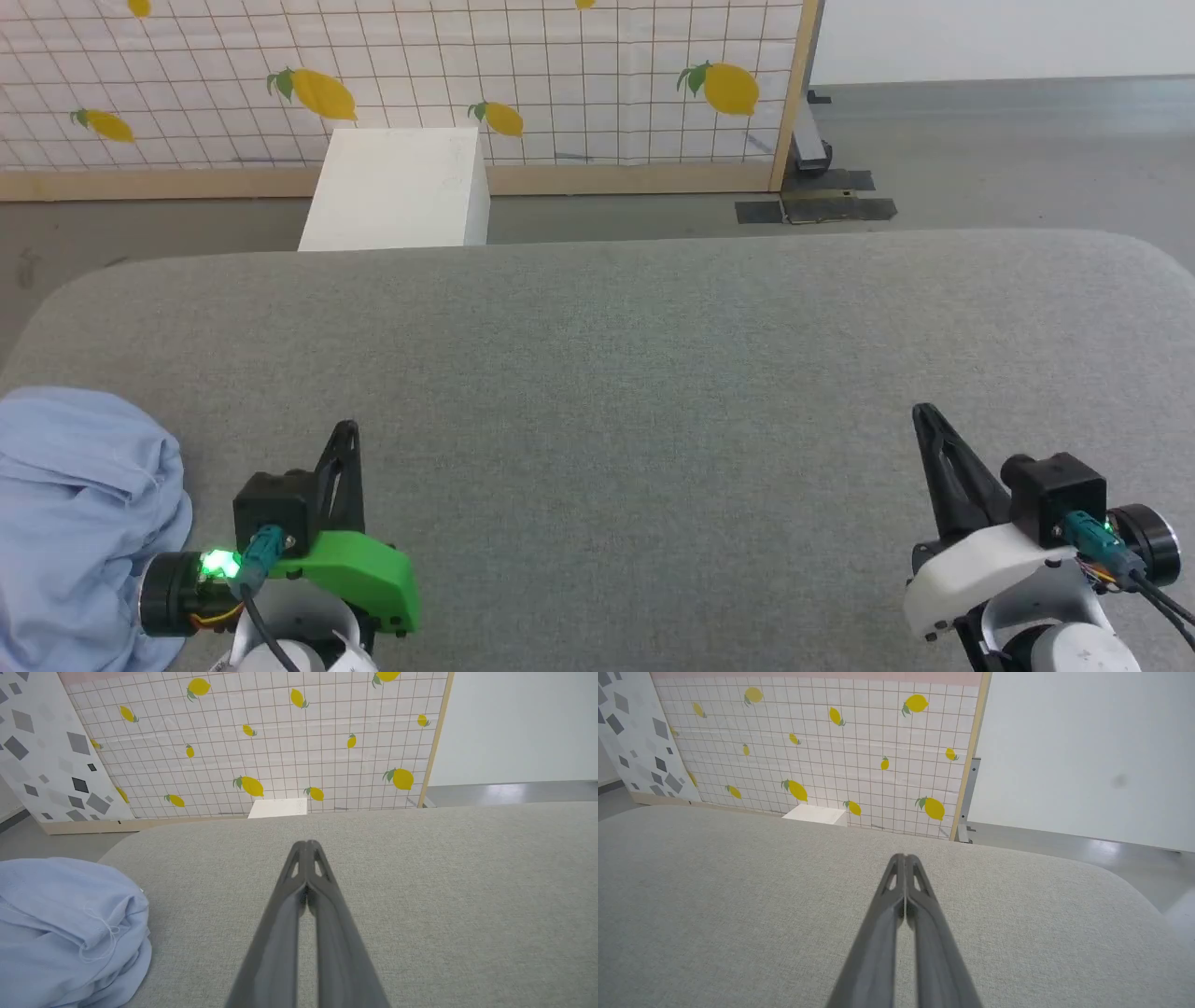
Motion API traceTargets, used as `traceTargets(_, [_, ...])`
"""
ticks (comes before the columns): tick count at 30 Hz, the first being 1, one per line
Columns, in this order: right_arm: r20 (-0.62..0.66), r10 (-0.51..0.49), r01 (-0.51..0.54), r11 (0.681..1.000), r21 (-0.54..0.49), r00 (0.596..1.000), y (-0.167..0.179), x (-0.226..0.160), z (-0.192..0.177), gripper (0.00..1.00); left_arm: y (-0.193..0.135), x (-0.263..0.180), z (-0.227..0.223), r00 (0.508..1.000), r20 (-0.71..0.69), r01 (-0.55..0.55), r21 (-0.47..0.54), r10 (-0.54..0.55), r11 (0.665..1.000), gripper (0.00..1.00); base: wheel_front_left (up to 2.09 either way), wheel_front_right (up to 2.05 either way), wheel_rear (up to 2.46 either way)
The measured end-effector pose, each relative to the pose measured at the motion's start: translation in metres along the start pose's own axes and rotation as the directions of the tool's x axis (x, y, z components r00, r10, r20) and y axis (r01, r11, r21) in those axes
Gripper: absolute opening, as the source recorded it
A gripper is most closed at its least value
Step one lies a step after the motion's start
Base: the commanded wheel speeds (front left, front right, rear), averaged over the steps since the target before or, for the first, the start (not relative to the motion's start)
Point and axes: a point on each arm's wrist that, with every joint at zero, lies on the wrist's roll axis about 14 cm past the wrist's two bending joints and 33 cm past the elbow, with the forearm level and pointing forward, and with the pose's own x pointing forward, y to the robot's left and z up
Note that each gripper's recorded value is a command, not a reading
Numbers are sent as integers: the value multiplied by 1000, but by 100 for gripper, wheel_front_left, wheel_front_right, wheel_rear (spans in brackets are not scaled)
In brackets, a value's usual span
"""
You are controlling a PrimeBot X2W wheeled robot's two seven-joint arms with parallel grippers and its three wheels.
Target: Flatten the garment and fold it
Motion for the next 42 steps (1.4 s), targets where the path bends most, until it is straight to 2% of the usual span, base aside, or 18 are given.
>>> traceTargets(16, [0,0,0,1000,0,1000,0,0,0,0,0,0,0,1000,0,0,0,0,1000,0,0,0,0])
traceTargets(17, [0,0,0,1000,0,1000,0,0,0,100,0,0,0,1000,0,1,0,-1,1000,100,0,0,0])
traceTargets(28, [-2,1,-1,1000,1,1000,0,1,-1,100,-3,-1,-2,1000,-1,6,-10,-6,1000,100,0,0,0])
traceTargets(42, [11,60,-60,998,6,998,19,12,-2,100,19,-13,-2,997,14,-76,-25,76,997,100,0,0,0])
